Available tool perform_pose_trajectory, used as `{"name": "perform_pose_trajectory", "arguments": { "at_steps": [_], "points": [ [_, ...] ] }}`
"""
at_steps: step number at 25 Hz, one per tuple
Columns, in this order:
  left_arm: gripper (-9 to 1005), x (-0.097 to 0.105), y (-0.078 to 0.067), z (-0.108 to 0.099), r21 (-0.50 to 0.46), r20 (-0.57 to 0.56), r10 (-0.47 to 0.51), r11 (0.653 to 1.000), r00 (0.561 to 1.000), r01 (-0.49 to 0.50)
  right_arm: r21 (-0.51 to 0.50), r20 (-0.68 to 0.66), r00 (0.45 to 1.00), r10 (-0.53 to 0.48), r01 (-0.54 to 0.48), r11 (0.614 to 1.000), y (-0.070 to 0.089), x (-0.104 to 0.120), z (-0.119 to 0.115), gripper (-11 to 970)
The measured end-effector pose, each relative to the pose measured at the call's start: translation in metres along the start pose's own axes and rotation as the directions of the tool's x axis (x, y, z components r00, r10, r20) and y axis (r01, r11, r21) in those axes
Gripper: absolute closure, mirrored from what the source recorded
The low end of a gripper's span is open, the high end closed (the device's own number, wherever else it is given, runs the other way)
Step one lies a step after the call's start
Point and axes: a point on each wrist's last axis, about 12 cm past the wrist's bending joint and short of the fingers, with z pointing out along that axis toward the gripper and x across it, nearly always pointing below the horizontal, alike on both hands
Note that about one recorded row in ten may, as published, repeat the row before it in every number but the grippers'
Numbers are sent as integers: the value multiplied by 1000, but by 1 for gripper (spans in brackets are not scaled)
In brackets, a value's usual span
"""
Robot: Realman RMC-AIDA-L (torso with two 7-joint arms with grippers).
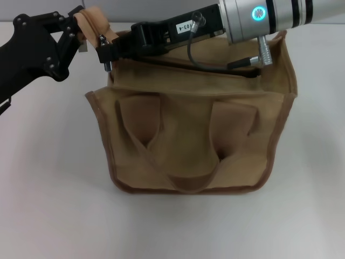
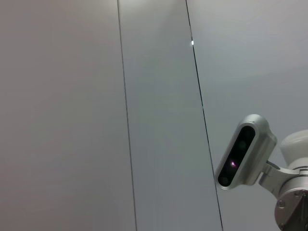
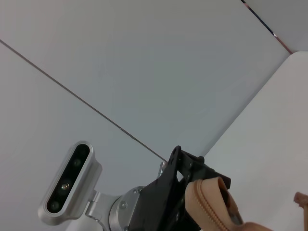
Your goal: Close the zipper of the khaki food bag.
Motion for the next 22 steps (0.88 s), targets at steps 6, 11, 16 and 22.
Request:
{"name": "perform_pose_trajectory", "arguments": {
  "at_steps": [6, 11, 16, 22],
  "points": [
    [981, 2, 0, -4, -31, -6, -4, 1000, 1000, 4, -1, 5, 1000, 8, -8, 1000, -2, 4, -4, 952],
    [980, 4, 1, -7, -53, -12, -9, 999, 1000, 8, -13, 21, 1000, 5, -5, 1000, -2, 6, -10, 953],
    [981, 5, 1, -10, -63, -16, -11, 998, 1000, 10, -28, 44, 999, 5, -3, 1000, -1, 9, -17, 954],
    [981, 6, 0, -17, -90, -24, -13, 996, 1000, 11, -36, 38, 999, 15, -14, 999, -3, 15, -22, 956]
  ]
}}
